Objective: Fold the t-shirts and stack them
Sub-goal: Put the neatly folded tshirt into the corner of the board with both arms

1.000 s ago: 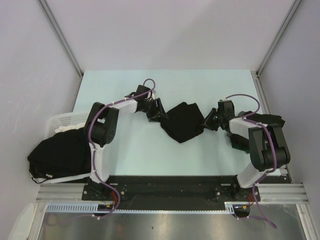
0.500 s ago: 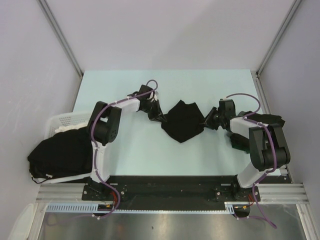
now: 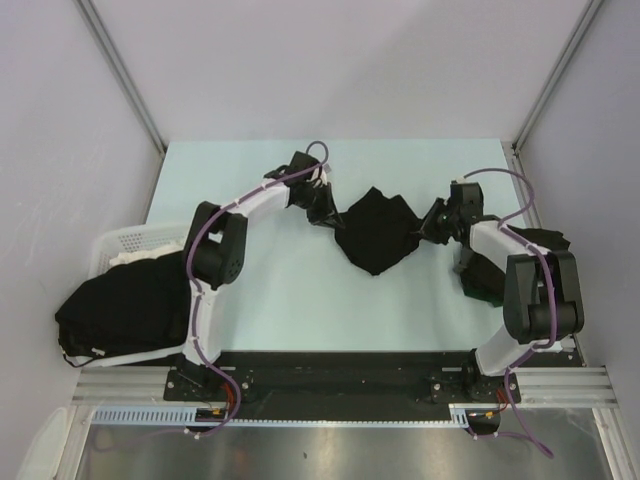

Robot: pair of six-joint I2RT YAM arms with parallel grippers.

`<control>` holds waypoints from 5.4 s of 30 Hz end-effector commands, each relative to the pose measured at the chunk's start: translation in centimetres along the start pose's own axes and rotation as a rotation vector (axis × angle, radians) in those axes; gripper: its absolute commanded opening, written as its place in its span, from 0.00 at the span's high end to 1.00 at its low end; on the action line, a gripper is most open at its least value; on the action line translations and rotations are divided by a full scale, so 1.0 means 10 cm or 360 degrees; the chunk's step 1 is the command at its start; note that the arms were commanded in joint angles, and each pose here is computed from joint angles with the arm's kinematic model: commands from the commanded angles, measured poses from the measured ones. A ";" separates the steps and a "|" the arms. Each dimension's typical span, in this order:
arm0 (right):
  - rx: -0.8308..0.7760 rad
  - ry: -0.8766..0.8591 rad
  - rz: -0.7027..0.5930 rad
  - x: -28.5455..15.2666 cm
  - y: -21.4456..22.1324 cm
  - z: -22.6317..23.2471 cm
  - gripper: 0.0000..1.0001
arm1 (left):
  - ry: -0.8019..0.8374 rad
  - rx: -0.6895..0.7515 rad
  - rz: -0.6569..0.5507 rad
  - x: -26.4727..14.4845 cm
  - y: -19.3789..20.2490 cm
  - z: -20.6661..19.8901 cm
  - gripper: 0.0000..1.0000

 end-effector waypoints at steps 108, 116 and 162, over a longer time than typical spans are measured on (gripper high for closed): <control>0.0188 0.1699 -0.0750 -2.96 -0.07 -0.97 1.00 | 0.1345 0.0299 0.0135 0.74 1.22 -3.12 1.00; 0.0128 0.1855 -0.0695 -2.83 -0.06 -1.18 1.00 | 0.1330 0.0295 0.0207 0.76 1.26 -3.08 1.00; -0.0210 0.2185 -0.0629 -2.49 -0.14 -1.61 1.00 | 0.1345 0.0225 0.0218 0.87 1.08 -2.95 1.00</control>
Point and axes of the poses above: each gripper's point midway between its finger pads, its own x axis out along the fingers, its own z axis along the line the jaws close on, y = z × x, the point moved 7 cm from there along -x, back along the fingers, and after that the axes turned 8 degrees about -x, right-handed, at the moved point
